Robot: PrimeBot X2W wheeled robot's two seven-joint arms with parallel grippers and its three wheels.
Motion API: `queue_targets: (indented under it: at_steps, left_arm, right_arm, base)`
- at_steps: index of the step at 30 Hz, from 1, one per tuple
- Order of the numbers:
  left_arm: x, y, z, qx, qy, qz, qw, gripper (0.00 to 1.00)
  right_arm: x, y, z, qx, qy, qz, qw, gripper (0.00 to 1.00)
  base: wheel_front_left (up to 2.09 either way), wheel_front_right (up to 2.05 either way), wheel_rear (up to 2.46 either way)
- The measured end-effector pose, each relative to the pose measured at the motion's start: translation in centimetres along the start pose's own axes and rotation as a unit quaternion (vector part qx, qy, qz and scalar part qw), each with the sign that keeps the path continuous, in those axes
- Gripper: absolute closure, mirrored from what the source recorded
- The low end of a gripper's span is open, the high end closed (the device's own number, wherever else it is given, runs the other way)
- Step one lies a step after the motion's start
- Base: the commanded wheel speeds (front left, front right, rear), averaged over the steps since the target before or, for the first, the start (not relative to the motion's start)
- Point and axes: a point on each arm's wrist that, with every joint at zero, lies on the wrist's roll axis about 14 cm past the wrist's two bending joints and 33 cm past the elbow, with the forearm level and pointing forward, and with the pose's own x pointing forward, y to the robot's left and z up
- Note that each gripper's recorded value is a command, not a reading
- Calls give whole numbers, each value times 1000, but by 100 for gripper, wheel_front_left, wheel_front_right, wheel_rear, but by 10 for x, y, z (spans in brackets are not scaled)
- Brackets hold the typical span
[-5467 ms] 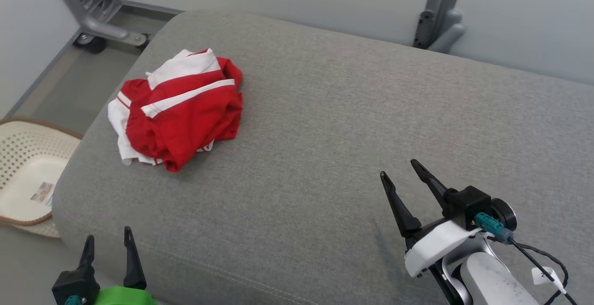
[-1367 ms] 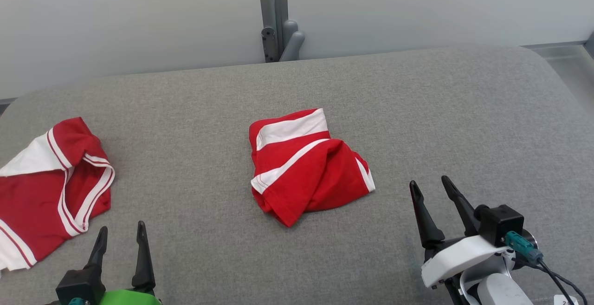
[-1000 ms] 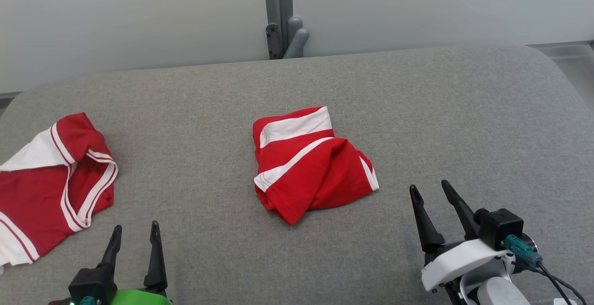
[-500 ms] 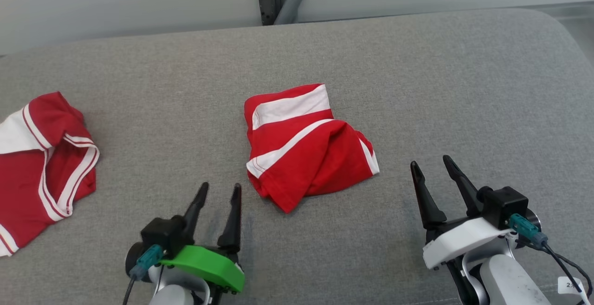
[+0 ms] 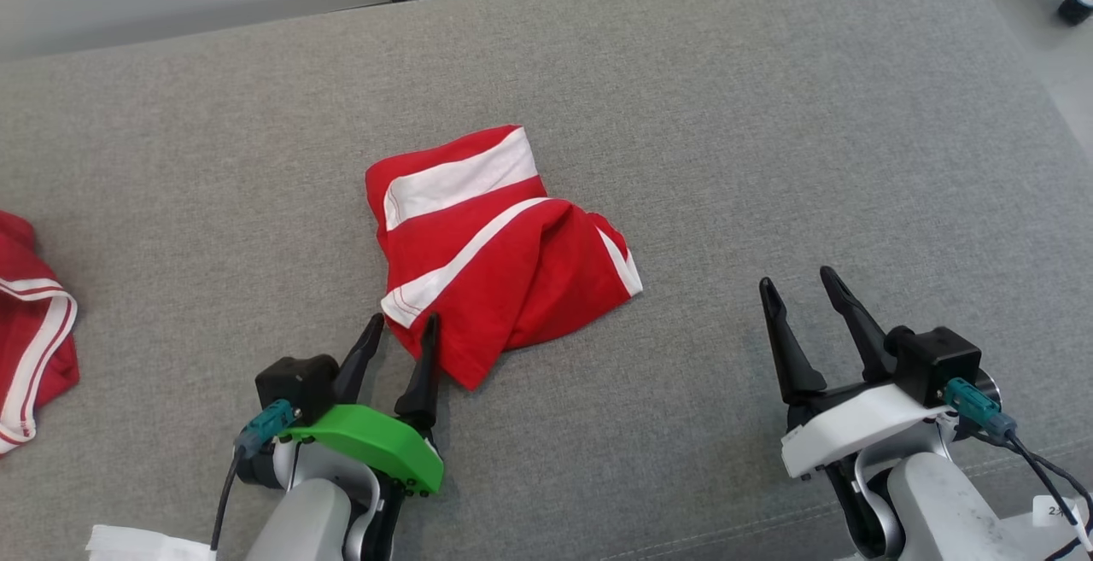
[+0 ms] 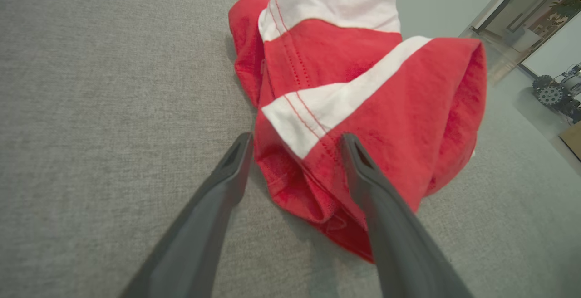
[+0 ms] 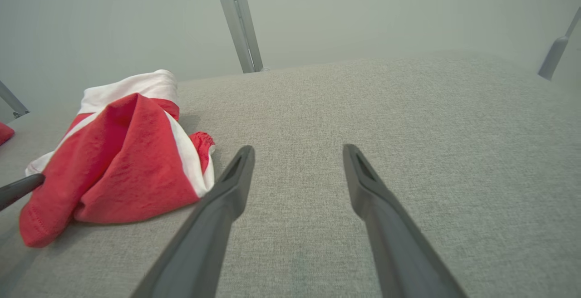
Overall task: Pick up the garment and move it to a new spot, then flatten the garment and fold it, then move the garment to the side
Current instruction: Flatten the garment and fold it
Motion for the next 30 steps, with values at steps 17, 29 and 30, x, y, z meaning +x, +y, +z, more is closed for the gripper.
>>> queue_targets:
  at_steps: [17,29,30]
  left_arm:
    - [11,-14,64,43,-92,-40,994,100]
    - [-9,24,162,166,-202,-8,965,100]
    - [-11,36,147,159,-181,7,970,100]
  right_arm:
    - [2,3,-3,8,3,0,1000,0]
    - [5,12,1,25,-6,5,1000,0]
    - [5,12,1,26,-6,5,1000,0]
  base:
    - [0,0,0]
    - [0,0,0]
    - [0,0,0]
